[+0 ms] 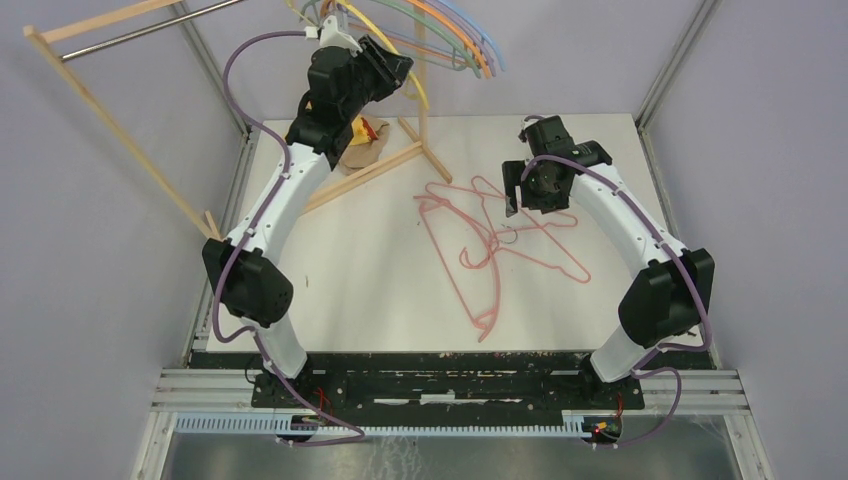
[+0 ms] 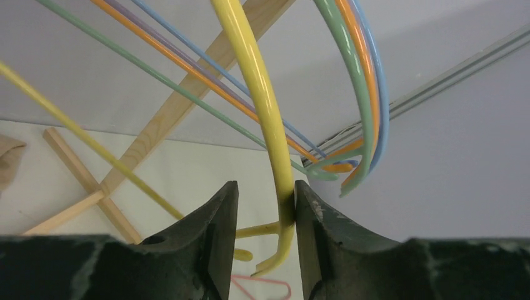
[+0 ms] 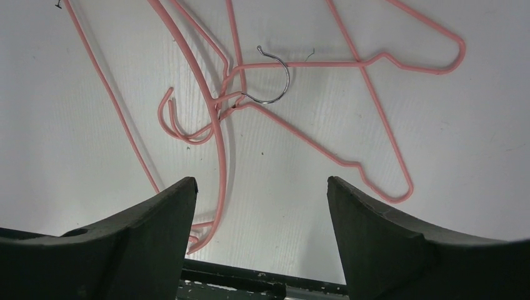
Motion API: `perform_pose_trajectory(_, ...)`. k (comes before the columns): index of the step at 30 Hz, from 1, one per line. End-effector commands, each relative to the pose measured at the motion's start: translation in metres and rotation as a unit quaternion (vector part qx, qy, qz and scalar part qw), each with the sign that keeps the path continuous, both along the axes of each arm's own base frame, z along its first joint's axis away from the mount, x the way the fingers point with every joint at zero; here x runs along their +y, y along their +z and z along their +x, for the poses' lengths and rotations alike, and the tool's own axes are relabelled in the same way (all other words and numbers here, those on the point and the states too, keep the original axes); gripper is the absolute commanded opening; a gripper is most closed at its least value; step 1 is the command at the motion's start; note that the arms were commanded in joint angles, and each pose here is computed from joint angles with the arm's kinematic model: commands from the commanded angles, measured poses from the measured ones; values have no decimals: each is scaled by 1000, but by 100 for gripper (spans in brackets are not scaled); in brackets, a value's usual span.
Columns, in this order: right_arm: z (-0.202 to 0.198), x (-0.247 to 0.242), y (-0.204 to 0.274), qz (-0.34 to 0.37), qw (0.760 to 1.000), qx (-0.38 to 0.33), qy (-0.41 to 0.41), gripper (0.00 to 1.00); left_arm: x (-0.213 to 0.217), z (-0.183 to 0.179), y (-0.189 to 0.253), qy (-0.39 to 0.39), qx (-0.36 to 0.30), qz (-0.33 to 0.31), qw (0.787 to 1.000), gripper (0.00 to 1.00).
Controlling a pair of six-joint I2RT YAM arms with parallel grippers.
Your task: Organize the hangers
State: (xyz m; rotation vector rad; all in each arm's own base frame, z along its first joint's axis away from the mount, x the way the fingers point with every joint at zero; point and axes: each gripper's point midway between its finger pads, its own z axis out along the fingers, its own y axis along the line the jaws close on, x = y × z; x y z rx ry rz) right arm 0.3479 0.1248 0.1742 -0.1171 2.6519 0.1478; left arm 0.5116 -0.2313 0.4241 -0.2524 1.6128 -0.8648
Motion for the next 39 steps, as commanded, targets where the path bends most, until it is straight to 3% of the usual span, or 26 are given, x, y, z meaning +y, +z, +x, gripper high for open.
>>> perform_pose_trajectory(1, 3, 1, 9, 13, 1000, -20, -3, 88, 4, -20, 32, -15, -25, 0, 1000, 53)
perform_pose_trajectory(3, 1, 2, 7, 14, 1000, -14, 1, 89, 6, -25, 38, -17, -31, 3, 999, 64)
perform_pose_trajectory(6, -3, 5, 3, 23, 1000, -9, 8, 89, 10, -32, 45, -16, -33, 5, 999, 73)
perform_pose_trajectory(9, -8, 9, -4, 32, 999, -1, 17, 88, 15, -45, 54, -19, -42, 6, 999, 99)
perform_pose_trajectory(15, -25, 18, -40, 48, 997, 53, 32, 77, 21, -73, 65, -37, -56, -2, 998, 99)
perform_pose_trajectory(21, -40, 32, -75, 70, 993, 90, 44, 74, 30, -103, 60, -44, -57, 11, 997, 99)
perform_pose_trajectory(25, -43, 41, -96, 79, 990, 108, 47, 72, 31, -120, 14, -62, -11, 35, 997, 99)
perform_pose_trajectory(31, -45, 64, -129, 88, 983, 148, 64, 65, 45, -154, -94, -62, 98, 82, 990, 96)
perform_pose_trajectory(39, -43, 61, -162, 63, 982, 166, 59, 55, 34, -196, -166, -100, 169, 141, 970, 92)
